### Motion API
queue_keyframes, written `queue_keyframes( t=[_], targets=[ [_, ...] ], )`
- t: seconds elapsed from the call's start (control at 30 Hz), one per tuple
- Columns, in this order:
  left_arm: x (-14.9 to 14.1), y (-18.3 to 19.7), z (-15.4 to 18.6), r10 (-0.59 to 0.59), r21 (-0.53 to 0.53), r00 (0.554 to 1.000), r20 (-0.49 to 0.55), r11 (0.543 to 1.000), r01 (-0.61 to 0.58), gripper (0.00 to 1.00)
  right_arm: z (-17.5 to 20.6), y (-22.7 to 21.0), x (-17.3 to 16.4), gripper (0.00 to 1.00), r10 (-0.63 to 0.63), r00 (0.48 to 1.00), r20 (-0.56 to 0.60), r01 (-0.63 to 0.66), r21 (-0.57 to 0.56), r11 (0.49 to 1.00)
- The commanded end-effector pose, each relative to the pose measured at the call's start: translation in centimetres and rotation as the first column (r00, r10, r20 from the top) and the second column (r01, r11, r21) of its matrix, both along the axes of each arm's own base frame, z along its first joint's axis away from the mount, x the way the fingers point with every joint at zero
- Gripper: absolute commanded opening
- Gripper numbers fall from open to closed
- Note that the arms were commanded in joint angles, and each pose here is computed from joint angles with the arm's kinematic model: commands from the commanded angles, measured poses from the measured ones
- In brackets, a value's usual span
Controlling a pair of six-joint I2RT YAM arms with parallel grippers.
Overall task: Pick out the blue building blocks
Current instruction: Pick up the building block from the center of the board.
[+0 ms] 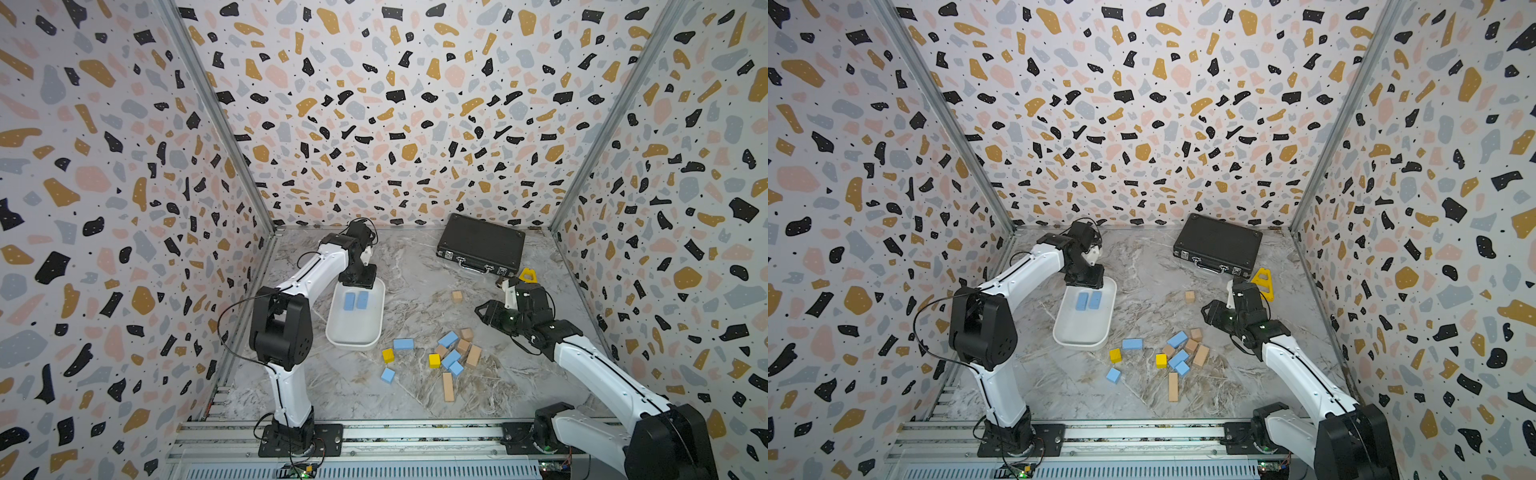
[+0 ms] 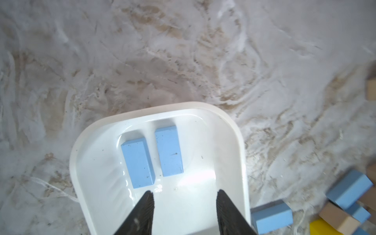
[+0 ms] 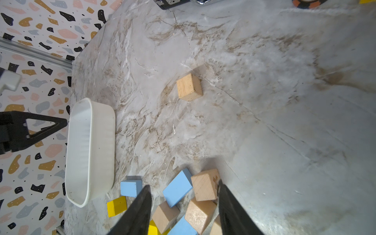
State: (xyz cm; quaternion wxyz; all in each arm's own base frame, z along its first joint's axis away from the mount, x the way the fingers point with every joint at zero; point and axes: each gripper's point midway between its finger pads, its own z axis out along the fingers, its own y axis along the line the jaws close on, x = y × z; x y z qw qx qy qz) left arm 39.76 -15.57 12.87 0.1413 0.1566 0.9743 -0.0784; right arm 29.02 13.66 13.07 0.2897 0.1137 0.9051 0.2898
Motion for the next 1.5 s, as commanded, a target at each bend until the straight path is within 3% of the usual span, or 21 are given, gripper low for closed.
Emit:
queue_keyframes(
  t=[0.0, 0.17, 0.33, 0.53, 0.67, 0.97, 1.47],
  targets=[
    [-2.4, -2.7, 2.2, -0.296, -0.019, 0.955, 0.035, 0.955, 0.297, 0.49, 1.8, 0.5, 0.6, 0.55, 0.027, 0.998, 0.058, -0.027, 0.005, 1.0],
    [-4.9, -5.2, 2.5, -0.556, 0.058, 0.827, 0.085, 0.831, 0.553, 0.48, 1.7, 0.1, -0.1, 0.55, 0.019, 0.998, 0.063, -0.019, -0.001, 1.0],
    [-7.5, -7.7, 0.7, -0.731, 0.132, 0.682, 0.042, 0.68, 0.721, 0.48, 1.2, -0.5, -1.1, 0.55, 0.003, 0.998, 0.064, -0.002, -0.007, 1.0],
    [-10.3, -9.0, -2.9, -0.856, 0.252, 0.509, -0.089, 0.475, 0.843, 0.47, 1.0, -0.9, -1.9, 0.55, -0.011, 0.998, 0.061, 0.011, -0.004, 1.0],
    [-11.7, -9.5, -4.7, -0.887, 0.279, 0.439, -0.142, 0.389, 0.878, 0.46, 0.8, -1.0, -2.3, 0.55, -0.017, 0.997, 0.07, 0.017, 0.004, 1.0],
    [-13.0, -10.2, -7.8, -0.9, 0.28, 0.385, -0.205, 0.323, 0.904, 0.45, 0.5, -1.1, -2.8, 0.55, -0.011, 0.998, 0.063, 0.011, 0.003, 1.0],
    [-14.9, -11.3, -9.9, -0.899, 0.212, 0.369, -0.237, 0.323, 0.922, 0.45, 0.1, -1.2, -3.0, 0.55, -0.009, 0.998, 0.061, 0.009, -0.004, 1.0]
  ],
)
